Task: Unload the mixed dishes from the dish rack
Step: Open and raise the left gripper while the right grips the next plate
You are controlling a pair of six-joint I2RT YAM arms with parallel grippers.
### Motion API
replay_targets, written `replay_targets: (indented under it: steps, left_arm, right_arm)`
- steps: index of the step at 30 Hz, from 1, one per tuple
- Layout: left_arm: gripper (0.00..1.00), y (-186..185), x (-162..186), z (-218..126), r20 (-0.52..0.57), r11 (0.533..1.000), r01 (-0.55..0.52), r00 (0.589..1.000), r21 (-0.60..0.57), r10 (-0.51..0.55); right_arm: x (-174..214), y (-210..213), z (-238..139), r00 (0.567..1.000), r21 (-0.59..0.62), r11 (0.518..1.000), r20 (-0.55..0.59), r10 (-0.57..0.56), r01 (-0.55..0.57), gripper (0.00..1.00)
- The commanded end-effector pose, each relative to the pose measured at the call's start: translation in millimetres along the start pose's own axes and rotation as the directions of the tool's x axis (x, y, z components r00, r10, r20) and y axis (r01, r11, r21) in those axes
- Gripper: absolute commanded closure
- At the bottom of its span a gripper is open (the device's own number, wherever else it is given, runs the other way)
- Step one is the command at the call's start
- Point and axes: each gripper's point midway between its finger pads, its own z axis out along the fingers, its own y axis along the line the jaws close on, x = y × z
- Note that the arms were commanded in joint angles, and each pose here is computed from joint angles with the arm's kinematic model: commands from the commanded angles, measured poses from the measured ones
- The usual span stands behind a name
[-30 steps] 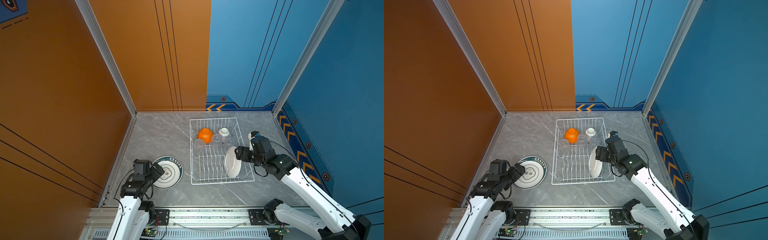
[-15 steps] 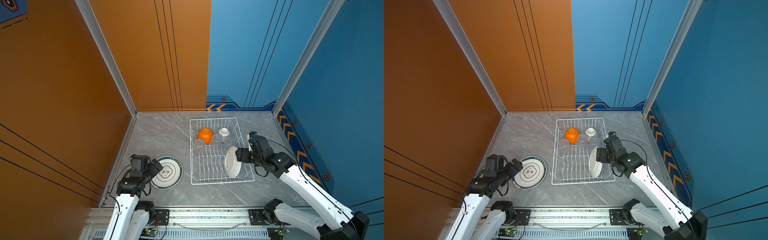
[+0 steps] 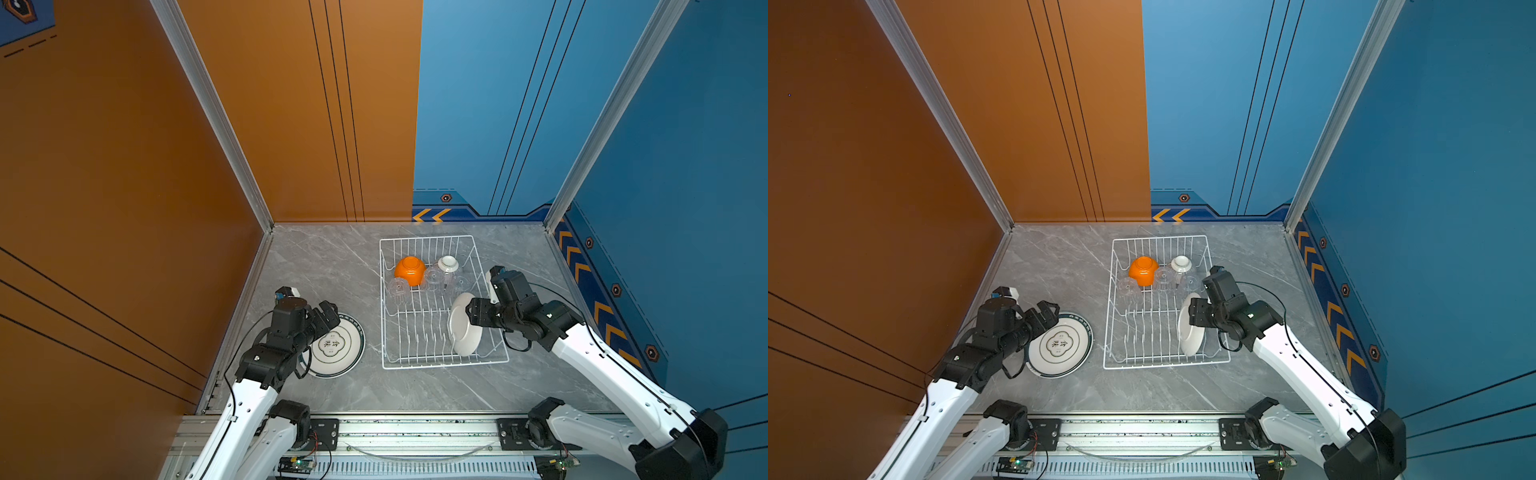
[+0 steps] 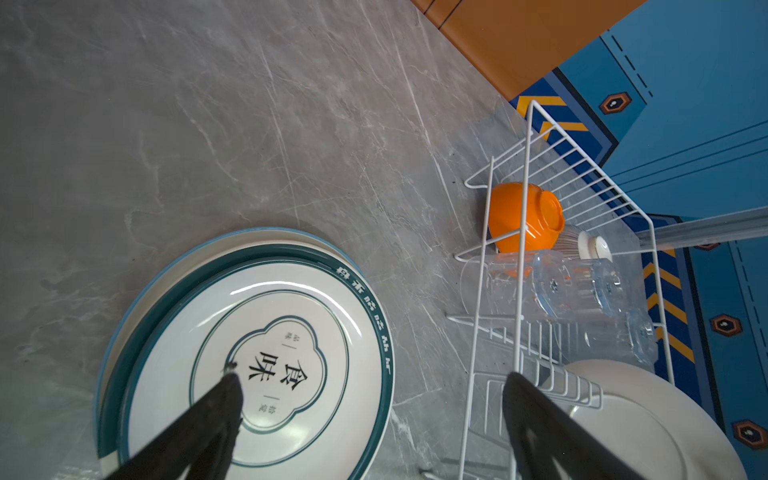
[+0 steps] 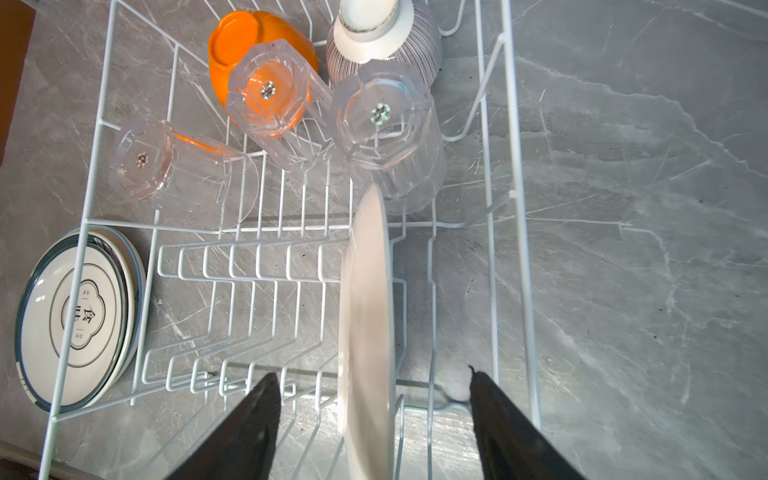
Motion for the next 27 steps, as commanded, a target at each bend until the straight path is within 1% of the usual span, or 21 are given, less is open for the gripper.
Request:
replay_targets:
  steps: [1, 6, 9, 14, 17, 23, 27]
  left_arm:
    - [0.02, -24.7, -18.4, -3.0, 0.064, 0.995, -0.095, 0.994, 0.039, 0.093]
    - [0.02, -51.9, -33.6, -5.4, 0.107, 0.977, -0.195, 0.977, 0.083, 0.186]
    - [0.02, -60.9, -38.6, -4.9, 0.12, 0.968, -0.23, 0.968, 0.099, 0.218]
    - [0.02, -75.2, -40.6, 1.7, 0.135, 0.959, -0.237, 0.967, 0.157, 0.217]
    - [0.02, -83.5, -38.8, 7.6, 0.132, 0.951, -0.24, 0.967, 0.195, 0.217]
    - [0.02, -99.5, -33.5, 19.0, 0.117, 0.931, -0.253, 0.966, 0.265, 0.229]
    - [0.02, -99.5, -25.4, 27.5, 0.08, 0.933, -0.228, 0.974, 0.279, 0.214]
  right_arm:
    - [3.3, 9.8, 8.8, 0.999, -0.045, 0.998, -0.024, 0.038, -0.039, 0.29]
    - [0.7, 10.9, 12.6, 0.997, -0.055, 0.995, -0.005, 0.081, -0.081, 0.32]
    - [1.4, 10.1, 16.2, 0.995, -0.056, 0.993, 0.0, 0.101, -0.101, 0.34]
    - [0.2, 11.6, 22.1, 0.994, -0.053, 0.992, -0.014, 0.113, -0.113, 0.36]
    - [-2.6, 17.0, 25.6, 0.992, -0.076, 0.989, -0.024, 0.125, -0.126, 0.38]
    - [-4.1, 25.9, 32.1, 0.986, -0.116, 0.979, -0.041, 0.164, -0.168, 0.46]
    - [-2.0, 26.3, 38.5, 0.982, -0.109, 0.976, -0.059, 0.18, -0.186, 0.52]
